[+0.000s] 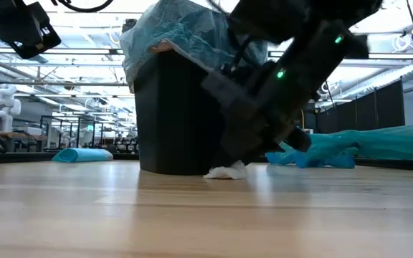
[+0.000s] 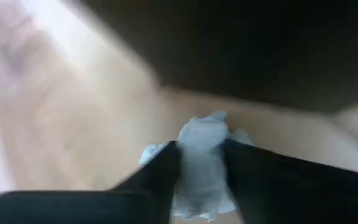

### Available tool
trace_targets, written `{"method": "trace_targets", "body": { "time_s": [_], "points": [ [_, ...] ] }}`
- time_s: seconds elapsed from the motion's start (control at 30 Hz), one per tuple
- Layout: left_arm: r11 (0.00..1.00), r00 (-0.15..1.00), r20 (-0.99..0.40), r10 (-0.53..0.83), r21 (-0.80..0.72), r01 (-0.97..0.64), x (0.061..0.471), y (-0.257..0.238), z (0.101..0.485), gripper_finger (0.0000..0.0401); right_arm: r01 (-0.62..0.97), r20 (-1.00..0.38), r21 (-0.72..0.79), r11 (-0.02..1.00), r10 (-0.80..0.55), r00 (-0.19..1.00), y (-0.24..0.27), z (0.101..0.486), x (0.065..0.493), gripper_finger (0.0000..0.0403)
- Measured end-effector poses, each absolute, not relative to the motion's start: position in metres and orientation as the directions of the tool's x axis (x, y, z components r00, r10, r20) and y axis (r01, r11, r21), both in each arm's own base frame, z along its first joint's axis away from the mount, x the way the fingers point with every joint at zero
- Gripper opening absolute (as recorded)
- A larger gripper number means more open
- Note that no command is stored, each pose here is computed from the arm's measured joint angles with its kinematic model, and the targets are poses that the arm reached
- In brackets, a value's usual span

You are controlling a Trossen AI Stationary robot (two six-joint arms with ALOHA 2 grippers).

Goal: Place trash/remove bag and relplace
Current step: Put the white paper trash into the trash bag

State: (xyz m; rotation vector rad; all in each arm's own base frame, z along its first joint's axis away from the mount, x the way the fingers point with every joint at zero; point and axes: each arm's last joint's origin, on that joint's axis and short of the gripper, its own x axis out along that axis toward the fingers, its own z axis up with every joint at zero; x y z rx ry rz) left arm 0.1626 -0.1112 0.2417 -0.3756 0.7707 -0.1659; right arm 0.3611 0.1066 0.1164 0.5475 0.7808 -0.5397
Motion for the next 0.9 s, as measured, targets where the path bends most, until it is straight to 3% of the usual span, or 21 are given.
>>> {"method": "trace_targets", "body": {
  "time_s": [0.1,0.27,0.57,0.9],
  "points": [
    [0.921,0.709,-0.647,-0.281,-0.389,0.010,0.163,-0.111,0.242,0.0176,0.575,-0.776,0.296,0.763,-0.159,0.610,0.122,0.130,0.357,0.0020],
    [0.917,0.720,-0.632,-0.287,-0.399,0.015,0.164,-0.112,0.243,0.0176,0.512,-0.720,0.381,0.770,-0.100,0.687,0.149,0.176,0.357,0.0018],
    [0.900,0.760,-0.572,-0.307,-0.434,0.037,0.167,-0.114,0.249,0.0176,0.535,-0.787,0.246,0.808,-0.156,0.597,0.173,0.265,0.353,0.0005],
    [0.919,0.797,-0.561,-0.226,-0.394,-0.016,0.168,-0.112,0.249,0.0176,0.517,-0.639,0.253,0.818,-0.261,0.724,0.160,0.362,0.360,0.0005]
  ]
}}
